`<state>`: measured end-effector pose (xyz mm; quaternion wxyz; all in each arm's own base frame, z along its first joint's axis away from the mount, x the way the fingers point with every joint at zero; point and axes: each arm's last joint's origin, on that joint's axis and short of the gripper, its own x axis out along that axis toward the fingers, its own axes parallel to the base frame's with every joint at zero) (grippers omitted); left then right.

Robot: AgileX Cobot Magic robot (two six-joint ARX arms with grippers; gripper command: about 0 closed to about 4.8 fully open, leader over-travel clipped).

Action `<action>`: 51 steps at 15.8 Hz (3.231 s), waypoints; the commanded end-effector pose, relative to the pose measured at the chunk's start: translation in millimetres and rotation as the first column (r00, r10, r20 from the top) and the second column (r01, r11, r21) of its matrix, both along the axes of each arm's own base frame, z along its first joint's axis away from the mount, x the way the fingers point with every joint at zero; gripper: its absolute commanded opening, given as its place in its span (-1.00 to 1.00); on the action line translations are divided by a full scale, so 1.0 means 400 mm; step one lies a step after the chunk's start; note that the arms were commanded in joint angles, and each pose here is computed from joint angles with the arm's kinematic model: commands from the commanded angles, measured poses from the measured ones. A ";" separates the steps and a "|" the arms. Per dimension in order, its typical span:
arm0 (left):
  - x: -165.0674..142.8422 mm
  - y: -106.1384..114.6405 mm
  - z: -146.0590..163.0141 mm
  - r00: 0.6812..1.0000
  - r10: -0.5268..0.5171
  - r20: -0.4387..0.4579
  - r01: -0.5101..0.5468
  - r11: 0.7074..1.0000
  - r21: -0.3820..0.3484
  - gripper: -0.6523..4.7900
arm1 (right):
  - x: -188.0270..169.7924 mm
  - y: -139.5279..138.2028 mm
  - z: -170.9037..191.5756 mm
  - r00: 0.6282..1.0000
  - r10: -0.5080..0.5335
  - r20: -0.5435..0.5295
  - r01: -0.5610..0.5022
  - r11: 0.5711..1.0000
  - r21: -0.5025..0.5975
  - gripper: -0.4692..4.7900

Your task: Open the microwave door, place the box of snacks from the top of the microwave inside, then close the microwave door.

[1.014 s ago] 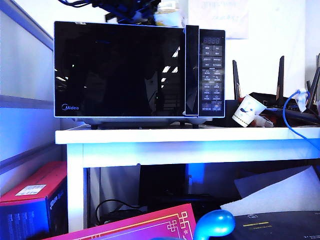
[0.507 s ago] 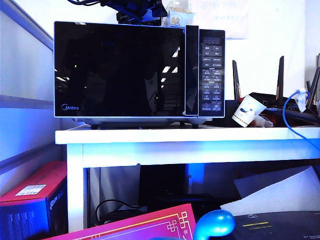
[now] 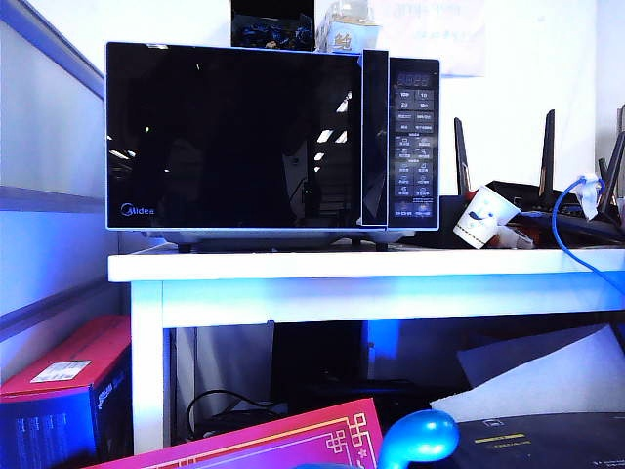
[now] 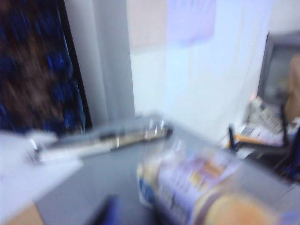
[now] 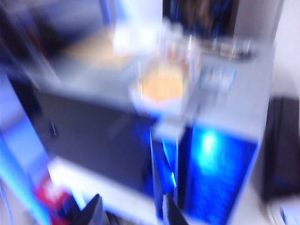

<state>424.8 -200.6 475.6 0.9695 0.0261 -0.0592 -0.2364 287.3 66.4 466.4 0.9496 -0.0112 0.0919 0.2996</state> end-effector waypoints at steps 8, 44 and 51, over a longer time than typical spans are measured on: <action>-0.353 0.157 0.288 0.996 -0.077 0.039 0.078 0.997 -0.005 -0.78 | 0.129 0.051 -0.140 0.980 -0.069 -0.185 0.045 0.990 -0.133 -0.22; -0.505 0.241 0.268 0.969 0.085 -0.231 -0.044 0.983 0.178 -0.78 | 0.235 0.281 -0.410 0.851 -0.465 0.243 0.437 0.885 0.164 0.60; -0.505 0.241 0.267 0.969 0.082 -0.234 -0.040 0.984 0.176 -0.78 | 0.261 0.290 -0.446 0.873 -0.406 0.268 0.368 0.912 0.183 0.60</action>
